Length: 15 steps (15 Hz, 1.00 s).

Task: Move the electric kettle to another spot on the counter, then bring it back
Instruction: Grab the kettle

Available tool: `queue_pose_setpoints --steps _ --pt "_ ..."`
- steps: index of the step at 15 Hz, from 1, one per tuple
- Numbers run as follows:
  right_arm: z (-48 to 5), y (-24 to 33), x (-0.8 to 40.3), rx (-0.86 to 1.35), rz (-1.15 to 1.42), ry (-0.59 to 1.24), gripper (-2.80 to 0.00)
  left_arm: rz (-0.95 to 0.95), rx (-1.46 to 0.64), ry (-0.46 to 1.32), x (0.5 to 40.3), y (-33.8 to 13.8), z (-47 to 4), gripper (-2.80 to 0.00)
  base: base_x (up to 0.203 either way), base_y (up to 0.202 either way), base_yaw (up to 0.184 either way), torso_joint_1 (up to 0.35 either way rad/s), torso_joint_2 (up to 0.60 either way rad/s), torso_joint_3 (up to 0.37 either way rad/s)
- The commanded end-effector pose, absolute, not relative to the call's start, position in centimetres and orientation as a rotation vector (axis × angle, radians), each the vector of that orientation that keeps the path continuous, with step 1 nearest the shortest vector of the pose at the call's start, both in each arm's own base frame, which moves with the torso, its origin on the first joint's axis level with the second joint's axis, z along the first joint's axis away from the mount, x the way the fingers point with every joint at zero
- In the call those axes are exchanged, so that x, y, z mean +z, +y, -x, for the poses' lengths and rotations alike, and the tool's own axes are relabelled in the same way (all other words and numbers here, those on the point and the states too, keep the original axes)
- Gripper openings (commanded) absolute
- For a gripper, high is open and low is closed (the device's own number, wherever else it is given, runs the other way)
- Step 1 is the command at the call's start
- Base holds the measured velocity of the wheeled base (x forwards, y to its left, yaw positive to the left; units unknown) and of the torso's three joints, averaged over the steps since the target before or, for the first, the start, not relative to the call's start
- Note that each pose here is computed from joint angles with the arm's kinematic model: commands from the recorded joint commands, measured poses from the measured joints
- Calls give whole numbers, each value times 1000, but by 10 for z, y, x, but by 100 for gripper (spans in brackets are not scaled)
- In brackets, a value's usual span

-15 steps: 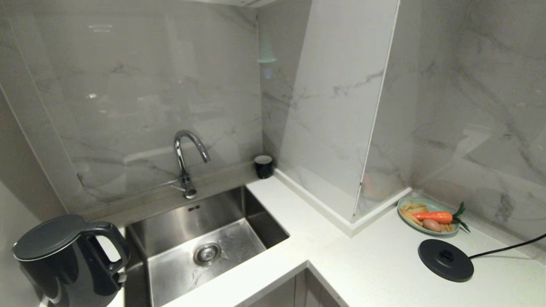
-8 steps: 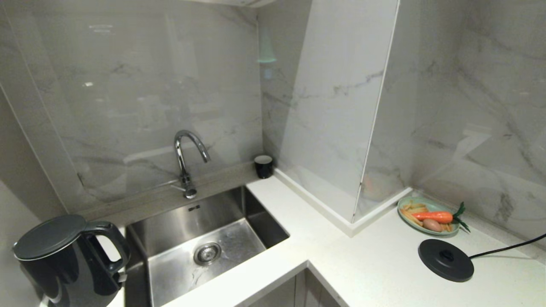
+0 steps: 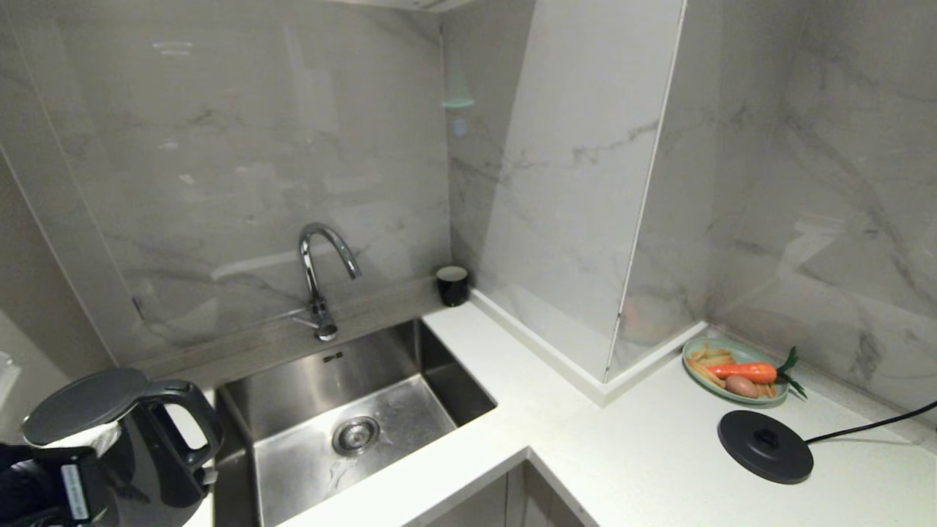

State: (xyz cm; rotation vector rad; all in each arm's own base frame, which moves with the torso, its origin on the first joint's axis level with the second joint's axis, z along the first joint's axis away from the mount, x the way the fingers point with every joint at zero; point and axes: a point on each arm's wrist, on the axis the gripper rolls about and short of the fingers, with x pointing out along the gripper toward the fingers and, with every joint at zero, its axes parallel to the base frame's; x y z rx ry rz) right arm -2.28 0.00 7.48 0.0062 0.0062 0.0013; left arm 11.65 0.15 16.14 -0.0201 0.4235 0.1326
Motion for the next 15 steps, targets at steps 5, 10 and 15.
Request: queue_pose_setpoints --steps 5,10,15 --pt "23 0 75 2 -6 8 -280 -82 291 619 64 -34 -190 -280 0 0 0 0 0 0" --pt "23 0 75 2 -6 8 -280 -23 349 603 20 -39 -195 -280 0 0 0 0 0 0" --pt "23 0 75 2 -6 8 -280 25 404 597 16 -26 -202 0 0 0 0 0 0 0"
